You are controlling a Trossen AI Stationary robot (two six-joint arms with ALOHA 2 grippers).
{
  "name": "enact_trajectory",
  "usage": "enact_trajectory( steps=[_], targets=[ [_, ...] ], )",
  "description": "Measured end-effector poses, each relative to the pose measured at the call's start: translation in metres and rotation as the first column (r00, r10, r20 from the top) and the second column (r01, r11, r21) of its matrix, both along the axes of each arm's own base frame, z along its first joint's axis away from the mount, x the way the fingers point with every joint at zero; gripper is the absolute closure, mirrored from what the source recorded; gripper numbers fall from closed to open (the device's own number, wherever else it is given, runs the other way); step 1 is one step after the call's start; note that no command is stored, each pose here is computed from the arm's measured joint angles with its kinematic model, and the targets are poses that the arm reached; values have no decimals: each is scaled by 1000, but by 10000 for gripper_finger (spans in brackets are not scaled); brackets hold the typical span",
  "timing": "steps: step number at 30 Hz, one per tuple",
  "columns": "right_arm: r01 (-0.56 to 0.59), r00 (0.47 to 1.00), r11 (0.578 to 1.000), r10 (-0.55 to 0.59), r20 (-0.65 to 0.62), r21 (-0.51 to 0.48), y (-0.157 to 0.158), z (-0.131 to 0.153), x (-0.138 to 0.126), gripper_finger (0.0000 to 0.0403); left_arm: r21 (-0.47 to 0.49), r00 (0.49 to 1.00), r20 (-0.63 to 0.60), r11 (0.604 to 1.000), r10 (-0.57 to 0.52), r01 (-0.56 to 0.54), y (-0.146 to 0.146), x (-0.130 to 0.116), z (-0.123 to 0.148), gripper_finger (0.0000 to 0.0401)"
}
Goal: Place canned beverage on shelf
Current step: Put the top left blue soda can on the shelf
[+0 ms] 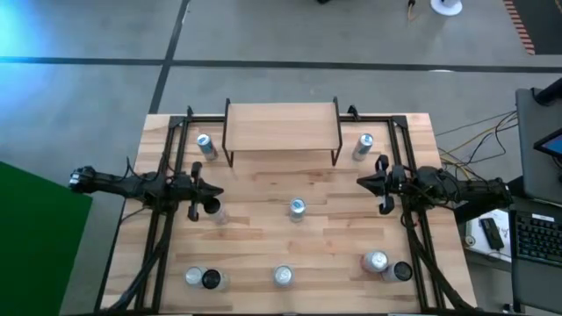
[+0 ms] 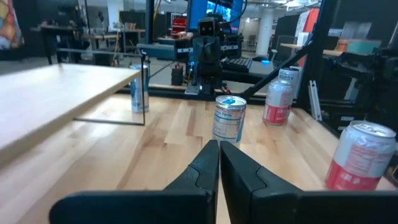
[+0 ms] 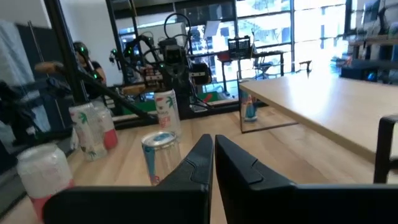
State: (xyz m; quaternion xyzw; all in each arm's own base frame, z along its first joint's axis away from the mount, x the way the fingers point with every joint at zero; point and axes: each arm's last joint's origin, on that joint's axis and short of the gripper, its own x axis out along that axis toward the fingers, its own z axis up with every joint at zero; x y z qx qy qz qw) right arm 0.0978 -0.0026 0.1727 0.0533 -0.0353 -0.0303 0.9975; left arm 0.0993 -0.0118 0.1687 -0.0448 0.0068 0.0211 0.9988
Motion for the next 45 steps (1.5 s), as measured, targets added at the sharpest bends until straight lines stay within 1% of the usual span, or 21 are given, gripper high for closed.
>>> enact_trajectory(
  steps=[4, 13, 17, 20, 22, 26, 28, 30, 31, 33, 35, 37, 40, 43, 45],
  targets=[
    [3, 1000, 999, -3, -1, -41, 0, 0, 0, 394, -7, 1000, 25, 1000, 0, 0, 0, 0, 2, 401],
    [2, 1000, 1000, -2, 0, -31, 0, 0, 0, 394, 2, 1000, 26, 1000, 0, -1, 0, 0, 2, 401],
    [2, 1000, 999, -2, 8, -35, 0, 1, 0, 394, 90, 999, 25, 995, 41, -43, 1, 0, 2, 401],
    [6, 1000, 998, -5, 26, -68, 0, 3, 0, 394, 184, 992, 21, 975, 124, -126, 4, 0, 2, 401],
    [10, 998, 997, -5, 57, -78, 0, 6, -1, 394, 216, 986, 18, 962, 168, -168, 5, 0, 2, 401],
    [22, 981, 996, -6, 196, -83, 0, 19, -3, 394, 219, 975, 19, 950, 222, -221, 6, -1, 3, 401],
    [40, 972, 994, -15, 236, -100, 0, 23, -4, 394, 216, 974, 28, 950, 226, -227, 7, -1, 3, 401],
    [77, 966, 993, -52, 255, -90, -1, 25, -5, 394, 211, 973, 41, 950, 227, -230, 7, -1, 5, 401],
    [119, 959, 990, -96, 266, -73, -3, 26, -5, 394, 224, 973, 44, 947, 228, -232, 7, -1, 5, 401],
    [217, 944, 976, -206, 257, -18, -6, 25, -6, 394, 274, 966, 64, 926, 252, -260, 7, -1, 8, 401],
    [277, 938, 961, -271, 218, 4, -8, 22, -5, 392, 290, 953, 83, 908, 292, -304, 8, -2, 10, 401],
    [290, 939, 957, -285, 194, 2, -8, 20, -4, 385, 287, 938, 89, 893, 336, -347, 10, -2, 11, 401],
    [292, 940, 956, -287, 186, -1, -8, 20, -2, 362, 282, 912, 96, 868, 398, -408, 12, -3, 12, 401],
    [294, 944, 956, -289, 157, -13, -8, 17, 1, 328, 299, 897, 95, 847, 431, -439, 12, -4, 12, 401],
    [295, 947, 955, -289, 136, -22, -8, 16, 3, 300, 313, 881, 116, 825, 458, -470, 13, -4, 15, 401]
  ],
)
